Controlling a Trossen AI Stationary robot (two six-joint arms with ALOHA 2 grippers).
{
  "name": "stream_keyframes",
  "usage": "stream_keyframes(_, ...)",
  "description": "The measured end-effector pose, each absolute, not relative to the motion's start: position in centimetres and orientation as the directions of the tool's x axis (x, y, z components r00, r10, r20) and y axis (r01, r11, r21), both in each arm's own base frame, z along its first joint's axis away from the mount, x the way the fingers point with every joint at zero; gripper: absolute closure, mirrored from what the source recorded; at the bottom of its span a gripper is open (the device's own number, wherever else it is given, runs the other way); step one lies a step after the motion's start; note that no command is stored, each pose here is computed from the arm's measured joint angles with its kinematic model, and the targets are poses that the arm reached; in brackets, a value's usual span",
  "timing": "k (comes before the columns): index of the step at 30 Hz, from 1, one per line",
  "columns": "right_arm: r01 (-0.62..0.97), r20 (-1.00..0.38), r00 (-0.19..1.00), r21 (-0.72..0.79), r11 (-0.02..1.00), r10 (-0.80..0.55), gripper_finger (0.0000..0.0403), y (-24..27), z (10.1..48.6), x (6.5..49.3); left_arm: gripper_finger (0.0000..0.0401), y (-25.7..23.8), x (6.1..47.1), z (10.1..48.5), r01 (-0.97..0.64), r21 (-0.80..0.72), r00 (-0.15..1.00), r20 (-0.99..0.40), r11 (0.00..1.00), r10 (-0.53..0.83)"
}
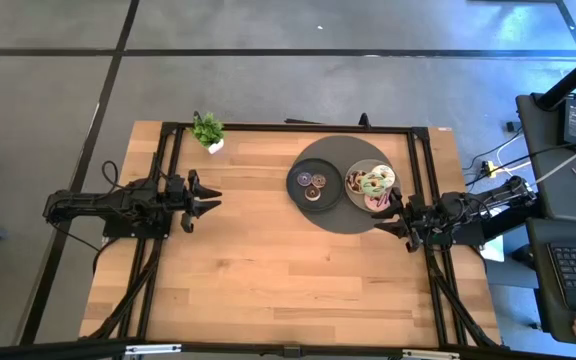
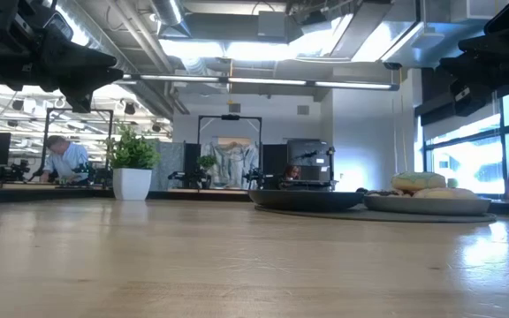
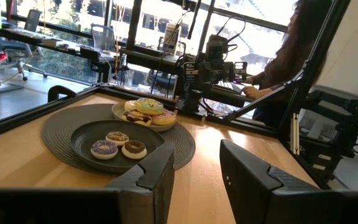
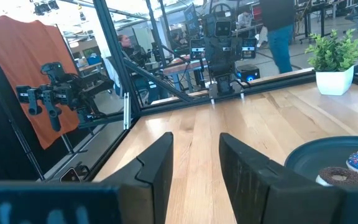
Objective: Pick & Place donuts
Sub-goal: Return to Home Position
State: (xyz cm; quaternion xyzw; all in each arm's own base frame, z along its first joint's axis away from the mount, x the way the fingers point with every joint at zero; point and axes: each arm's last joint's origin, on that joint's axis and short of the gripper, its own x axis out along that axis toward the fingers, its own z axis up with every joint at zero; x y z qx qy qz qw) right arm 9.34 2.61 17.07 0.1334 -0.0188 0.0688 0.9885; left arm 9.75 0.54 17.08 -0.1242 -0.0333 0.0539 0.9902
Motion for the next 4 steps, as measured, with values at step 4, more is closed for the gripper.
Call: stream_keyframes(4,-0.141,0.056,0.99,0.261,0.955,0.131,0.0271,2.61,17.07,9.34,0.0276,0.54,9.75,17.08,-0.098,-0.25,0.992,0.053,0.963,0.115)
